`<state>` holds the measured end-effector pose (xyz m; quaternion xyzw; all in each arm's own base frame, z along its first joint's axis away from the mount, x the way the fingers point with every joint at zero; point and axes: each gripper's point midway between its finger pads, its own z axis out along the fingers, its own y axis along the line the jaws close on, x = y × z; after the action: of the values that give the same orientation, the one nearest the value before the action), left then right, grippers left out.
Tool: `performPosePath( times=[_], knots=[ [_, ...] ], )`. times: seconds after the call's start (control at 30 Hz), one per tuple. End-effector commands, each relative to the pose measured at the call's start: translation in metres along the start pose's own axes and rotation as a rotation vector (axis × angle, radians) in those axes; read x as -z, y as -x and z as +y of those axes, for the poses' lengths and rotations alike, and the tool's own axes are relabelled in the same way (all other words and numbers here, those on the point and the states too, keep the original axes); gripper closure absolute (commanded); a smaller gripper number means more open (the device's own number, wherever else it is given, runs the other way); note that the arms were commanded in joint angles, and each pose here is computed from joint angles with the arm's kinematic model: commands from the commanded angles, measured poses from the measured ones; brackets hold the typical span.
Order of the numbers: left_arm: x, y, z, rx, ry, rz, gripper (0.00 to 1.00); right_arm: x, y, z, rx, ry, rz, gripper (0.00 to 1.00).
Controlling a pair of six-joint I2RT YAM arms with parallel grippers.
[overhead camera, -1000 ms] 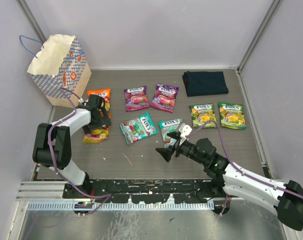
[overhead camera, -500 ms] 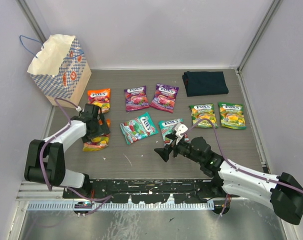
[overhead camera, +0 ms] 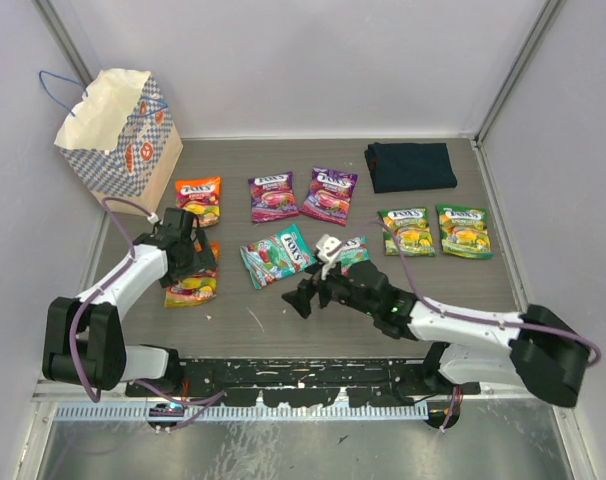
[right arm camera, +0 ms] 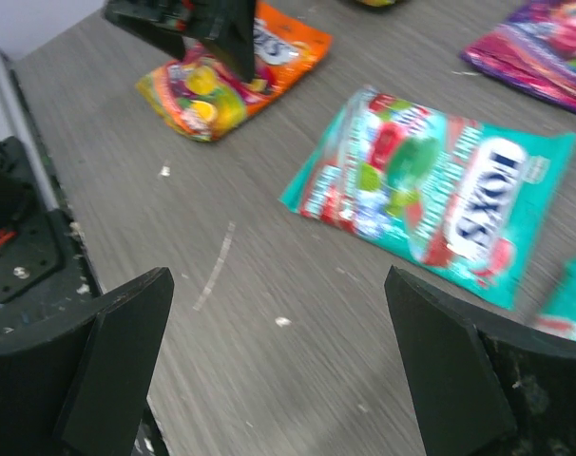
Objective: Take the snacks out of the paper bag
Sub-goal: Adjust the snack at the center of the board.
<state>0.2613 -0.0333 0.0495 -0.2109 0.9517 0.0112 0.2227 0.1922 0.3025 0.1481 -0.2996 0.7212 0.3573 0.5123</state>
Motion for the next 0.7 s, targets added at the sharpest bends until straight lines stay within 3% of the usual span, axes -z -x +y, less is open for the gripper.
performPosePath(
  times=[0.0,0.13,0.3,0.5,0.67],
  knots=[
    [0.006,0.008,-0.004,0.003,-0.015,-0.029,0.02,-0.038,0.038,0.046,-0.038,0.093,-0.101,0.01],
    [0.002,0.003,-0.001,0.01,-0.005,-0.025,0.02,-0.084,0.034,0.076,-0.153,0.157,-0.057,0.27],
    [0.0,0.001,-0.006,0.017,-0.034,-0.02,0.02,-0.124,0.015,0.109,-0.466,0.241,-0.044,0.41],
    [-0.001,-0.003,-0.016,0.066,-0.084,-0.002,0.02,-0.168,-0.019,0.119,-0.784,0.191,0.041,0.49],
    [0.001,-0.002,-0.014,0.073,-0.081,-0.017,0.02,-0.188,-0.044,0.112,-0.908,0.105,0.088,0.49]
  ],
)
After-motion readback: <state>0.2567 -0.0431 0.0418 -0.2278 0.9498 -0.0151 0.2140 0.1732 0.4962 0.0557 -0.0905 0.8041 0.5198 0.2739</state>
